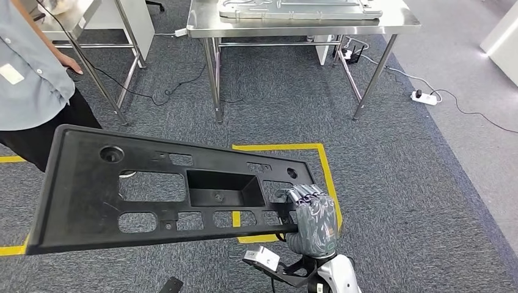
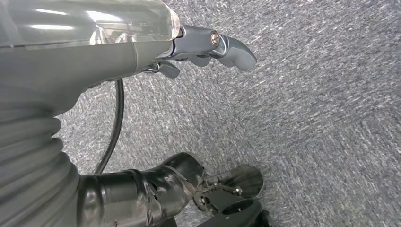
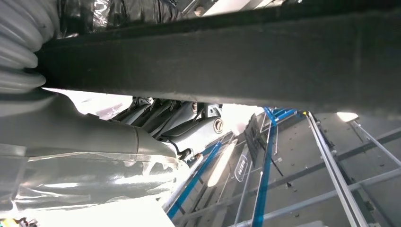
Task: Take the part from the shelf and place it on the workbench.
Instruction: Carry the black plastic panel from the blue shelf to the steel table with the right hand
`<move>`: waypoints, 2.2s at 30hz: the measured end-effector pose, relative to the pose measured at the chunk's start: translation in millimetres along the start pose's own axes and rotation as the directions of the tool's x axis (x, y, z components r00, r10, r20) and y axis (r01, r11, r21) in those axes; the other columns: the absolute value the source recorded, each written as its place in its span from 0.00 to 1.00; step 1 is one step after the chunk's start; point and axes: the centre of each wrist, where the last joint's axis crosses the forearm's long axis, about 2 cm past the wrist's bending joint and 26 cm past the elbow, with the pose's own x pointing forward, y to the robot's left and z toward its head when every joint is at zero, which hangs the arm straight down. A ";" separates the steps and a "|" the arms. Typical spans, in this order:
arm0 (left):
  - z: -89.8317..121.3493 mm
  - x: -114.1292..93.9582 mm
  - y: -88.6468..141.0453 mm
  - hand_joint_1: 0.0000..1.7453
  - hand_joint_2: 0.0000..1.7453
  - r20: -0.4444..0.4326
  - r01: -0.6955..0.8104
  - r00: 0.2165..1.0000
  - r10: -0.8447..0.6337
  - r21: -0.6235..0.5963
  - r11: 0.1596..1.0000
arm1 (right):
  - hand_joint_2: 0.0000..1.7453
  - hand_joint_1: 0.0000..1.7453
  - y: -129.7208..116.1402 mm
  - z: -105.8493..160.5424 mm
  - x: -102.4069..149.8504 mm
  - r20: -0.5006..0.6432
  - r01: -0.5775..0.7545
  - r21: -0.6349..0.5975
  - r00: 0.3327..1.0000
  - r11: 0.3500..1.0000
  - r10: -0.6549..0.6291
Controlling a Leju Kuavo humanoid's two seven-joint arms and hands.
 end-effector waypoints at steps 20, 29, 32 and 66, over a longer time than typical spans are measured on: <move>0.6 -1.2 -0.5 0.00 1.00 0.002 -0.002 1.000 0.002 -0.011 1.000 | 1.00 1.00 0.8 -1.9 -0.5 -0.018 0.021 -0.007 1.000 1.000 -0.021; 0.5 -1.2 -0.5 0.00 1.00 0.007 0.000 1.000 0.000 -0.011 1.000 | 1.00 1.00 1.0 -0.8 -1.2 -0.021 0.030 -0.005 0.999 1.000 -0.030; 0.5 -0.7 -0.9 0.00 1.00 0.008 0.000 1.000 0.000 -0.012 1.000 | 1.00 1.00 0.7 -1.3 -1.5 -0.020 0.029 -0.006 0.999 1.000 -0.029; -0.3 0.6 -0.3 0.00 1.00 0.011 -0.001 1.000 0.001 -0.026 1.000 | 1.00 1.00 0.1 -4.2 -2.4 -0.005 0.026 -0.009 1.000 1.000 -0.026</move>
